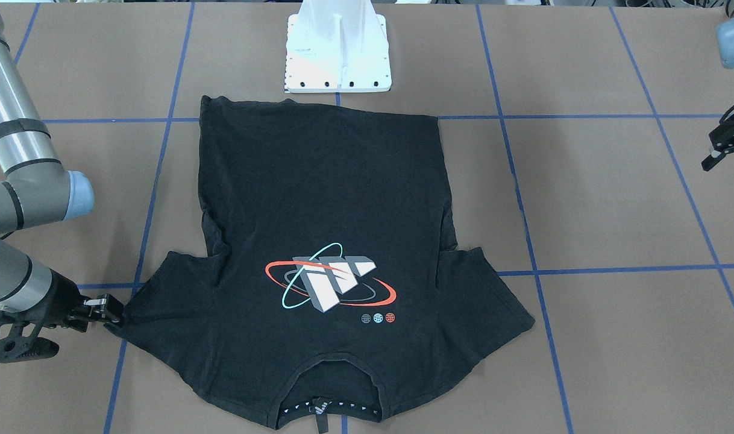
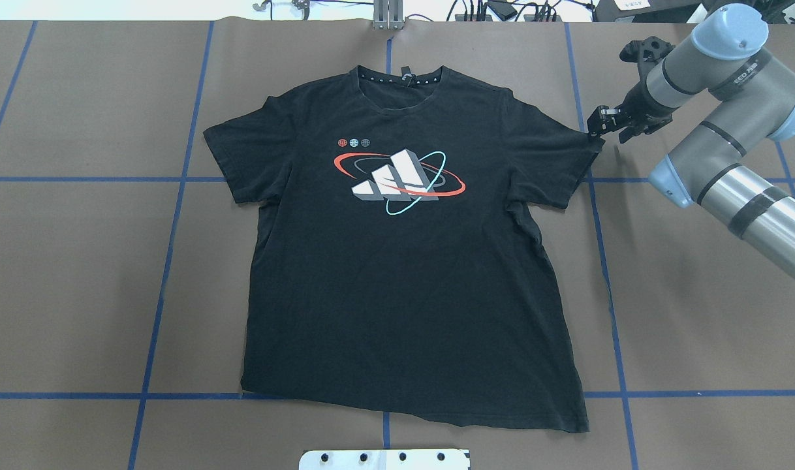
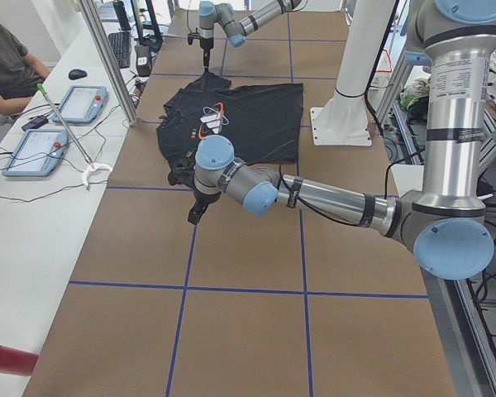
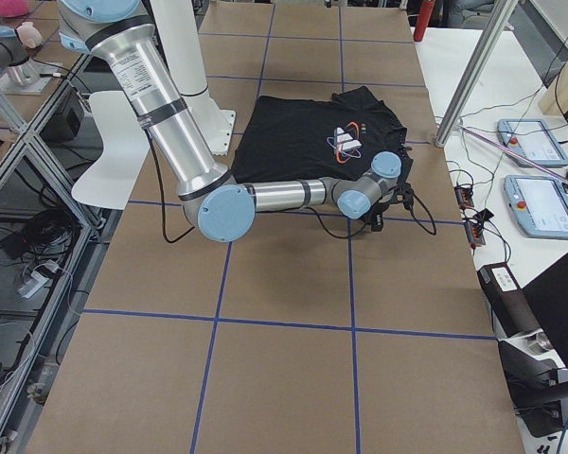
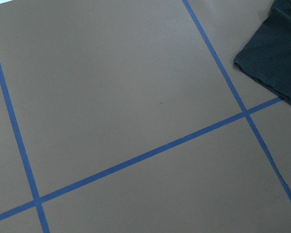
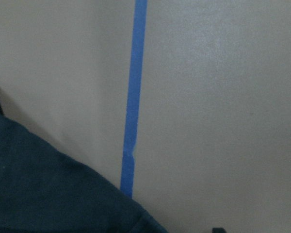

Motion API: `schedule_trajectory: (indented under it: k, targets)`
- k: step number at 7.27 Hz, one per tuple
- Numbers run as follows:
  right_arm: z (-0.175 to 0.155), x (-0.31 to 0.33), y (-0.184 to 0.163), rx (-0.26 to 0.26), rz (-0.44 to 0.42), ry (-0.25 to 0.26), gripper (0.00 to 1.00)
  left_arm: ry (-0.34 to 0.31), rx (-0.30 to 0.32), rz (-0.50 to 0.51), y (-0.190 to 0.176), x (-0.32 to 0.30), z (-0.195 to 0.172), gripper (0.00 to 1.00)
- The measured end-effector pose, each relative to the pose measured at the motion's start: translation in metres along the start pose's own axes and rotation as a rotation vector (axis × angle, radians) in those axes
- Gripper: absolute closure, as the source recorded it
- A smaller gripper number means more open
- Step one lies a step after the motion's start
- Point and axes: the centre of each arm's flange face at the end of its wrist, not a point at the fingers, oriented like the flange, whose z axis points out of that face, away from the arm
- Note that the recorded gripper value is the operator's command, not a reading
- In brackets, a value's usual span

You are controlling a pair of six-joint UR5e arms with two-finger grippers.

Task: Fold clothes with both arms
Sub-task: 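Move the right gripper toward the shirt's sleeve nearest it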

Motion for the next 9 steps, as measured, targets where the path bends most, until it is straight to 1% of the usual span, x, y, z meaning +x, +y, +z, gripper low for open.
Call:
schedule_trajectory:
  k: [1,2,3,4,8,9]
  targets:
    - [0.004,0.000,0.003,-0.005,-0.001,0.002,0.36,0.000,0.002,-0.002,0.000,0.000,0.000,0.01]
    - [0.007,-0.001,0.005,-0.009,-0.004,0.004,0.55,0.000,0.003,-0.002,0.000,0.001,0.000,0.01]
    - [0.008,-0.002,0.007,-0.010,-0.006,0.006,0.81,0.000,0.003,-0.002,0.000,0.001,0.000,0.01]
    - [0.009,-0.002,0.007,-0.009,-0.006,0.007,1.00,-0.001,0.003,-0.002,0.000,0.001,0.000,0.01]
    - [0.006,-0.007,0.004,-0.006,-0.011,0.002,1.00,-0.001,0.005,0.000,0.000,0.002,-0.002,0.01]
    - [-0.004,-0.011,0.002,0.003,-0.016,-0.013,1.00,-0.001,0.005,0.000,0.000,0.003,-0.002,0.01]
